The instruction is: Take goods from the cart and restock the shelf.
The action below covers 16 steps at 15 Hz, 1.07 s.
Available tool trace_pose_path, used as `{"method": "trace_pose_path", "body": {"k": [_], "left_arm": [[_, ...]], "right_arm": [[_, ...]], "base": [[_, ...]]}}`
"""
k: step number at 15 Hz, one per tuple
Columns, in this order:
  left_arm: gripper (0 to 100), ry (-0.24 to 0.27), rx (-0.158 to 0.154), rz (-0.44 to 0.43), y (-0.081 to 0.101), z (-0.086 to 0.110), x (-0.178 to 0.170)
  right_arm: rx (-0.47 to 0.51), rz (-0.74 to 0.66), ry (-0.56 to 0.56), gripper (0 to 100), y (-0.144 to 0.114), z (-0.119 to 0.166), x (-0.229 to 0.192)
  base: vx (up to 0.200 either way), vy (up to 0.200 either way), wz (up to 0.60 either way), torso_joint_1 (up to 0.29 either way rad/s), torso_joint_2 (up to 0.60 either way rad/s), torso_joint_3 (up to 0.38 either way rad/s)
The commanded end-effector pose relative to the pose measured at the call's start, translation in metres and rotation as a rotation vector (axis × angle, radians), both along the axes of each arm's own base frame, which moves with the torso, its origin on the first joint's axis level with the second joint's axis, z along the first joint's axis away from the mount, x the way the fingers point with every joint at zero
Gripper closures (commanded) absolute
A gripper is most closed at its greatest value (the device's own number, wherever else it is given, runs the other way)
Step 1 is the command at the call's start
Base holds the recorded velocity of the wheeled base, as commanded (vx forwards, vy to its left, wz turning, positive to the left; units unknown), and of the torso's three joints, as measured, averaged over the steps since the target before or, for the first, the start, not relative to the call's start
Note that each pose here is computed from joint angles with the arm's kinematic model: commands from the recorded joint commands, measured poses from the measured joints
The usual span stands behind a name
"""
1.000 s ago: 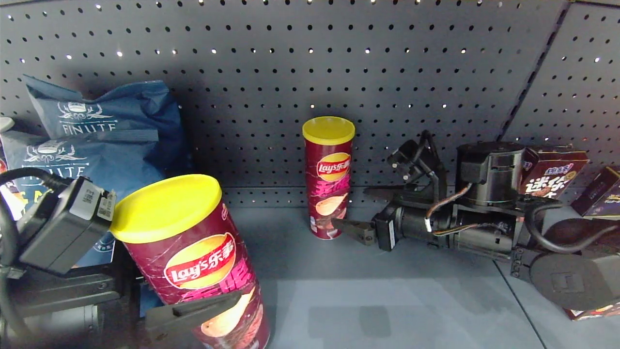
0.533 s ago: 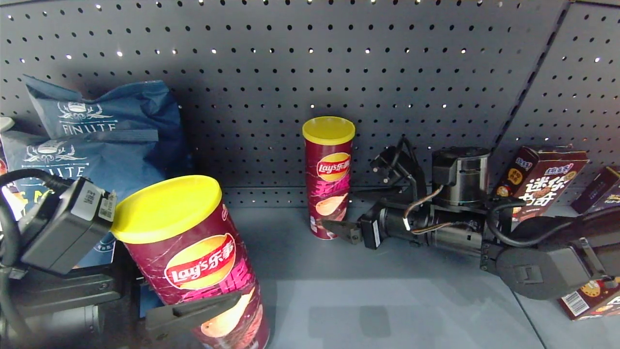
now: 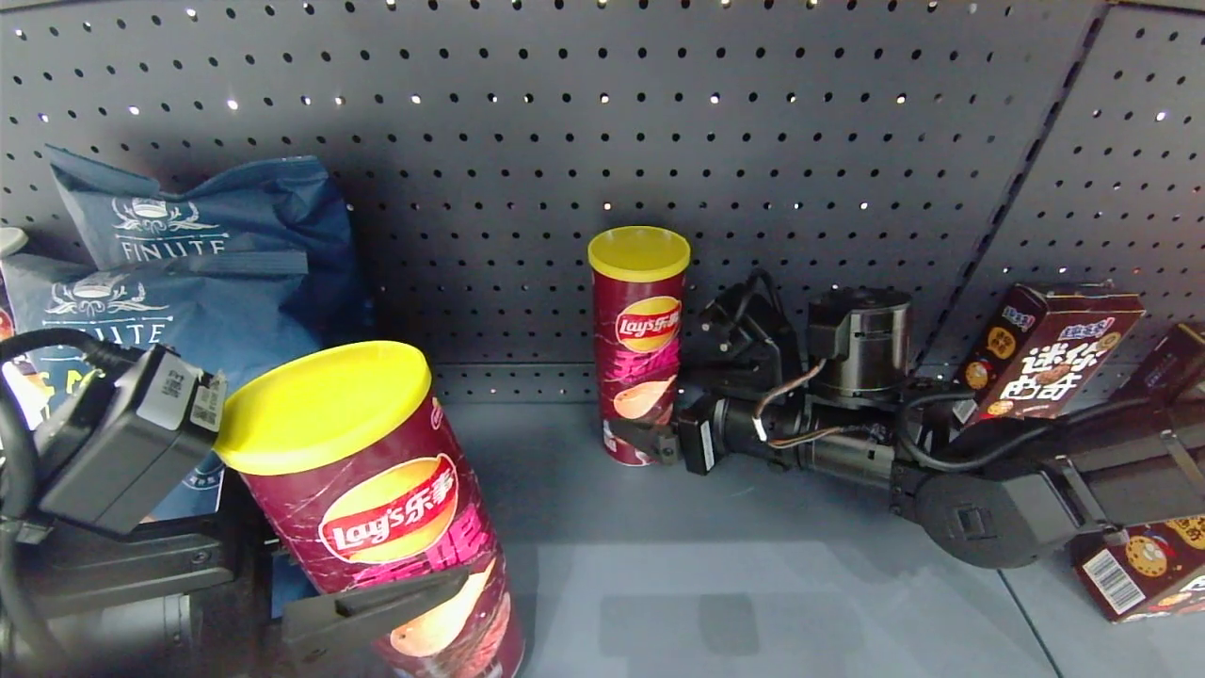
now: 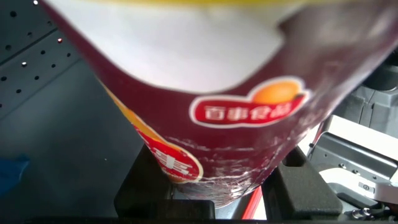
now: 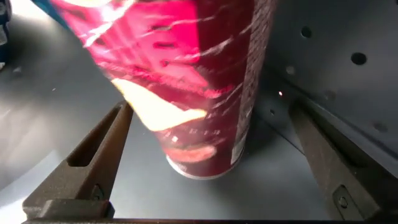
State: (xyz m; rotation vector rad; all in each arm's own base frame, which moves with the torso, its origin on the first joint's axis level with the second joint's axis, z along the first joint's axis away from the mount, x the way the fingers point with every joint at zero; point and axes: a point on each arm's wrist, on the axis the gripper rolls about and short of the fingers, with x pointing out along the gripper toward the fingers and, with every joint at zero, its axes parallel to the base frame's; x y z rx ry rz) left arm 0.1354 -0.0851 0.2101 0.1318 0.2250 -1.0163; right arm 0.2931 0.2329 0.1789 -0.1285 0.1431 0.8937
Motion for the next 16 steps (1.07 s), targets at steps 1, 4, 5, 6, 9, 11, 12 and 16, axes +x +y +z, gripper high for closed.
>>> {"method": "trace_pose_path", "body": {"k": [1, 4, 5, 6, 9, 11, 12, 16], "left_arm": [[100, 0.001, -0.001, 0.000, 0.000, 0.000, 0.000], [100, -0.001, -0.001, 0.000, 0.000, 0.000, 0.000], [100, 0.001, -0.001, 0.002, 0.000, 0.000, 0.000], [100, 0.001, -0.001, 0.002, 0.000, 0.000, 0.000], [100, 0.002, 0.000, 0.002, 0.000, 0.000, 0.000], [100, 0.001, 0.001, 0.001, 0.000, 0.000, 0.000], [100, 0.002, 0.000, 0.002, 0.000, 0.000, 0.000], [100, 0.005, 0.003, 0.001, 0.001, -0.002, -0.001]], "right_arm": [[0.001, 0.000, 0.000, 0, 0.003, -0.001, 0.004], [0.002, 0.002, -0.001, 0, 0.008, -0.004, 0.010], [-0.001, 0.003, 0.003, 0, 0.010, -0.006, 0.011], [-0.001, 0.003, 0.004, 0, 0.010, -0.008, 0.011], [0.021, 0.005, -0.018, 100, 0.015, -0.012, 0.015], [0.029, 0.009, -0.007, 100, 0.017, -0.012, 0.012], [0.030, 0.011, -0.006, 100, 0.017, -0.012, 0.012], [0.048, 0.041, -0.026, 100, 0.019, 0.004, -0.008]], "base": [[0.000, 0.000, 0.00, 0.000, 0.00, 0.000], [0.000, 0.000, 0.00, 0.000, 0.00, 0.000], [0.000, 0.000, 0.00, 0.000, 0.00, 0.000], [0.000, 0.000, 0.00, 0.000, 0.00, 0.000], [0.000, 0.000, 0.00, 0.000, 0.00, 0.000], [0.000, 0.000, 0.00, 0.000, 0.00, 0.000], [0.000, 0.000, 0.00, 0.000, 0.00, 0.000], [0.000, 0.000, 0.00, 0.000, 0.00, 0.000]]}}
